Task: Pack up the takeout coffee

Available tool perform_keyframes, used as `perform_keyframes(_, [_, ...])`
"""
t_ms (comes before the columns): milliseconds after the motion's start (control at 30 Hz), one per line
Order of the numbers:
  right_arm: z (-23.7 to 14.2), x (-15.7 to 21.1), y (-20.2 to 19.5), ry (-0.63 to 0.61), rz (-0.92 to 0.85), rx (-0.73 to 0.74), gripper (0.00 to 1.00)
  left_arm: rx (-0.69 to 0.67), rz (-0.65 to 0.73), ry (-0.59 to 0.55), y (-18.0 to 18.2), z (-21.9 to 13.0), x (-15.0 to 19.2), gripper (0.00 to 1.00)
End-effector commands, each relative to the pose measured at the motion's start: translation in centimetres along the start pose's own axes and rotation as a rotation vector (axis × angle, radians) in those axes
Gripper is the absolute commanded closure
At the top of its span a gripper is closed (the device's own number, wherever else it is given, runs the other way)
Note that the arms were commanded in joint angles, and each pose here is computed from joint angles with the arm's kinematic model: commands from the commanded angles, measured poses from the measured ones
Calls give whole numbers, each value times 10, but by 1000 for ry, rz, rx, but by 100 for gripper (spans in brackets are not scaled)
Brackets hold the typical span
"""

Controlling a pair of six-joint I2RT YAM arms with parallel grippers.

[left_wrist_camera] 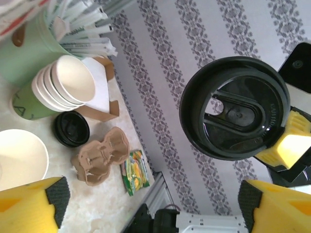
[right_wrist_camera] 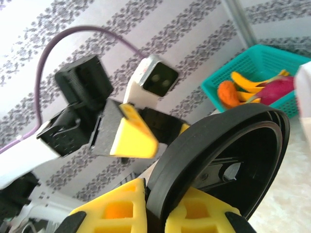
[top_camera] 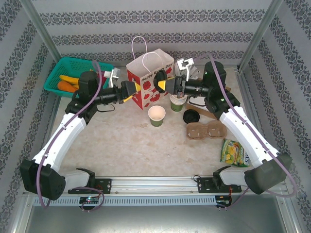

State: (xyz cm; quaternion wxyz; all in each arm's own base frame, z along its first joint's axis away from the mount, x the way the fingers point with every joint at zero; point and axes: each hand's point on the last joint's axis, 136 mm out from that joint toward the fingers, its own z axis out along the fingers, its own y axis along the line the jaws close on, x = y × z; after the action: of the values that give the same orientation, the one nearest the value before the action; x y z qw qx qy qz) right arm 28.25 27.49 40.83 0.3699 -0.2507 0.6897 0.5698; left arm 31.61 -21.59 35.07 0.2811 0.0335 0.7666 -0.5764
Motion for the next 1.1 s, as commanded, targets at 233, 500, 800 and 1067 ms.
perform_keyframes(233, [9, 10, 39, 77, -122, -185, 100, 191, 145, 44, -53, -7, -8, 23])
perform_keyframes(500, [23, 6, 42, 90, -87, -205, 100, 205, 196, 24, -63, -12, -8, 44])
perform_keyframes(800, [32, 5, 53, 91, -100, -234, 100, 239, 218, 30, -69, -13, -4, 52])
perform_keyframes(1067, [32, -1, 62, 56, -108, -232, 100, 270, 254, 35, -75, -14, 0, 53])
